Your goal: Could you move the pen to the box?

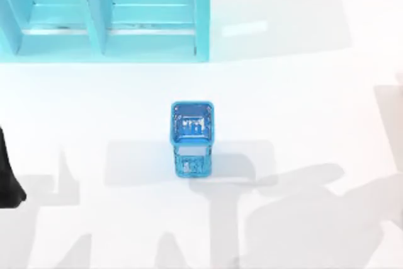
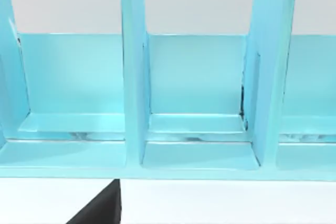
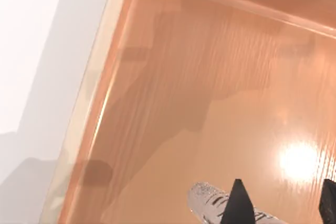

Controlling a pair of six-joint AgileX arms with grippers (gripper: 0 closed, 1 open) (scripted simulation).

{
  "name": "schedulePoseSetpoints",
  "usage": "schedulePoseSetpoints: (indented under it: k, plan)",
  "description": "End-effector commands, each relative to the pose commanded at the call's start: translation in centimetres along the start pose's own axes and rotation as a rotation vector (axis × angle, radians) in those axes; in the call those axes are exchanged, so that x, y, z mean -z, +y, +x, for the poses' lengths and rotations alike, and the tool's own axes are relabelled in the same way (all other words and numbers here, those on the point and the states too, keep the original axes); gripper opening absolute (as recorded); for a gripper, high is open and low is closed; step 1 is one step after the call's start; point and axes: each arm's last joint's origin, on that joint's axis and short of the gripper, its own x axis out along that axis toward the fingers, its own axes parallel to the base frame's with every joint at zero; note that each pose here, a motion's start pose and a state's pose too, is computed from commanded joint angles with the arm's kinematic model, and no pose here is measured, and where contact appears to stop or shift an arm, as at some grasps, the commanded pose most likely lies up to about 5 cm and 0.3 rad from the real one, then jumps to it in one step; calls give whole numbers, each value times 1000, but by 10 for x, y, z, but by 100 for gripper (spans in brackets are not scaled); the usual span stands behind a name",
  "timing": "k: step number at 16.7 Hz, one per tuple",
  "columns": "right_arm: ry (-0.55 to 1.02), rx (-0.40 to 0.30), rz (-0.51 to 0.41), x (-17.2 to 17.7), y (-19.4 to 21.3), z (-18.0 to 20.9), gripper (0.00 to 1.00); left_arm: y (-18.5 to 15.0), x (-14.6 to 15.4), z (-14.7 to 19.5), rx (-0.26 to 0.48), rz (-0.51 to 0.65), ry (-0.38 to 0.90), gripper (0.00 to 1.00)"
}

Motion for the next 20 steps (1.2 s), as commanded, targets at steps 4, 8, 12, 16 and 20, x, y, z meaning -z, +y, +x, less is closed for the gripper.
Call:
schedulePoseSetpoints:
  k: [4, 8, 12, 16, 20]
  plan:
    - [1, 6, 4, 5, 1, 12, 0, 0, 0, 0, 0, 0, 0, 100]
    - [1, 6, 4, 5, 1, 12, 15, 0, 0, 0, 0, 0, 0, 100]
    - [1, 6, 4, 5, 1, 12, 45, 0, 0, 0, 0, 0, 0, 100]
    - [1, 6, 4, 5, 1, 12, 75, 0, 0, 0, 0, 0, 0, 100]
    - [1, 6, 4, 5, 1, 12, 100, 0, 0, 0, 0, 0, 0, 100]
